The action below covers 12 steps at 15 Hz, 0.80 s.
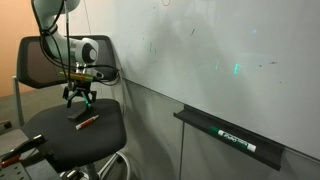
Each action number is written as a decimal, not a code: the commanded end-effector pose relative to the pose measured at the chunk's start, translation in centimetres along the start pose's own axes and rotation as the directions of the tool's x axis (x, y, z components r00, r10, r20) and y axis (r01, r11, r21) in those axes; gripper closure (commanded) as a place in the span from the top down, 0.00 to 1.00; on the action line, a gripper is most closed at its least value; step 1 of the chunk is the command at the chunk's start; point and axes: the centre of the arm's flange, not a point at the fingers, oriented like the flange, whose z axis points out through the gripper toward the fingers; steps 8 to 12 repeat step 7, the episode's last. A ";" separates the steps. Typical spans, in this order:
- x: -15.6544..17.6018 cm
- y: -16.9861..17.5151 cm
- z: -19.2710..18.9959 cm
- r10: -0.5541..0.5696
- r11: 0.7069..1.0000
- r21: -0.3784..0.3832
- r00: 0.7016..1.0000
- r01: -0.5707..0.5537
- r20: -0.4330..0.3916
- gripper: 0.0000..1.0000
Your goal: Use the duster to erase some of the writings at the bottom of the whiteboard
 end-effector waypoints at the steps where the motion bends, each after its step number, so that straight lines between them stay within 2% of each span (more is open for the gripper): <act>1: 0.0 0.0 0.0 -0.001 1.000 0.000 1.000 0.001 0.001 0.90; 12: 0.0 0.3 0.0 0.000 1.000 -0.001 1.000 0.000 0.002 0.90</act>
